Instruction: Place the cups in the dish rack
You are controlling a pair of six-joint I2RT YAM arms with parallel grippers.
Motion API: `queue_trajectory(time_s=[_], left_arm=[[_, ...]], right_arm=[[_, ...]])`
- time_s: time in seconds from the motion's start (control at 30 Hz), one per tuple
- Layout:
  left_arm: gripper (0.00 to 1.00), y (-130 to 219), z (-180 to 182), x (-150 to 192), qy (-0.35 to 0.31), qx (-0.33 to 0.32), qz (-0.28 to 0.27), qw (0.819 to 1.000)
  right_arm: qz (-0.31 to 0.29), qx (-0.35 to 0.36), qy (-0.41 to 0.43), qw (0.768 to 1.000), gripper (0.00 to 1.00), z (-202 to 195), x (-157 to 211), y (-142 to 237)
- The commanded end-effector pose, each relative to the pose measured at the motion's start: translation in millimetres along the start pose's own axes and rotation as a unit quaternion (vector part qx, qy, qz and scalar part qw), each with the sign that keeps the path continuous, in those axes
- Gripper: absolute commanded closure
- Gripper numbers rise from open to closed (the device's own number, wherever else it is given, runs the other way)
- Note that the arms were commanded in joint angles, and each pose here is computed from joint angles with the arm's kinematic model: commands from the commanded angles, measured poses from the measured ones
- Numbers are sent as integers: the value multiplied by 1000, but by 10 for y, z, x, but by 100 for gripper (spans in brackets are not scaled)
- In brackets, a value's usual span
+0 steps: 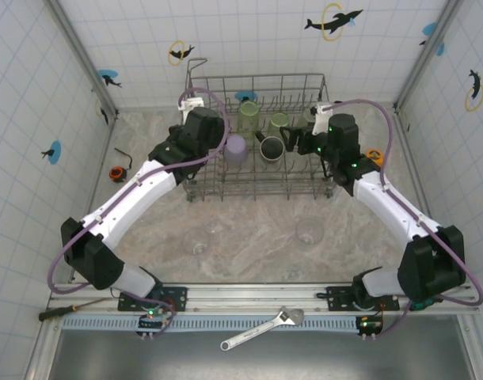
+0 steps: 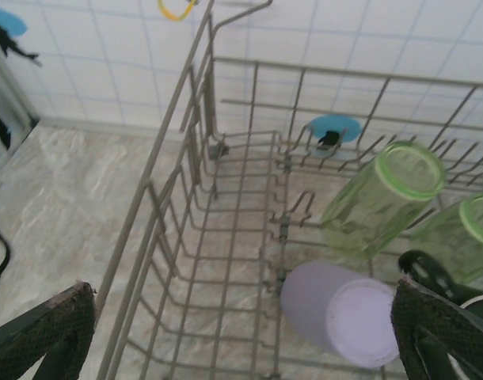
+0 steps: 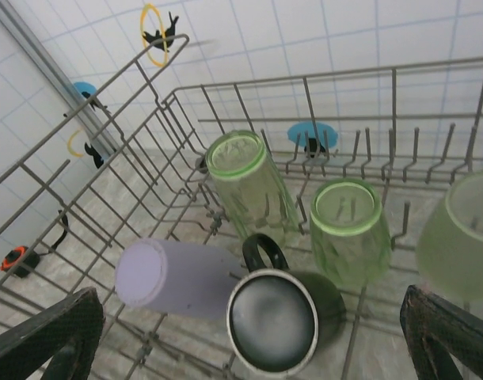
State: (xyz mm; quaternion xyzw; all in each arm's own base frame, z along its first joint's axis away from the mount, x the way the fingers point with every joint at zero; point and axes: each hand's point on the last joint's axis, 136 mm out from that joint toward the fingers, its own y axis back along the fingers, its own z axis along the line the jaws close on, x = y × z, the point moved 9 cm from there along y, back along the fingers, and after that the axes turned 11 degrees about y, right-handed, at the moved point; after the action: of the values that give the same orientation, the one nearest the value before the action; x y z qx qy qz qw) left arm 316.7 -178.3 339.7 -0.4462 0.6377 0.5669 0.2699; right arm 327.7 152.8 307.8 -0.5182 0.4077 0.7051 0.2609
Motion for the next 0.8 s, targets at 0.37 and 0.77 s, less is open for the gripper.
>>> queue_trajectory(time_s=[0.37, 0.77], left_arm=[[2, 259, 291, 120, 6, -8, 47, 999], [2, 341, 264, 94, 6, 33, 53, 998]], right_arm=[[87, 43, -41, 994, 1, 100, 267, 419], [159, 68, -48, 984, 1, 314, 522, 811]])
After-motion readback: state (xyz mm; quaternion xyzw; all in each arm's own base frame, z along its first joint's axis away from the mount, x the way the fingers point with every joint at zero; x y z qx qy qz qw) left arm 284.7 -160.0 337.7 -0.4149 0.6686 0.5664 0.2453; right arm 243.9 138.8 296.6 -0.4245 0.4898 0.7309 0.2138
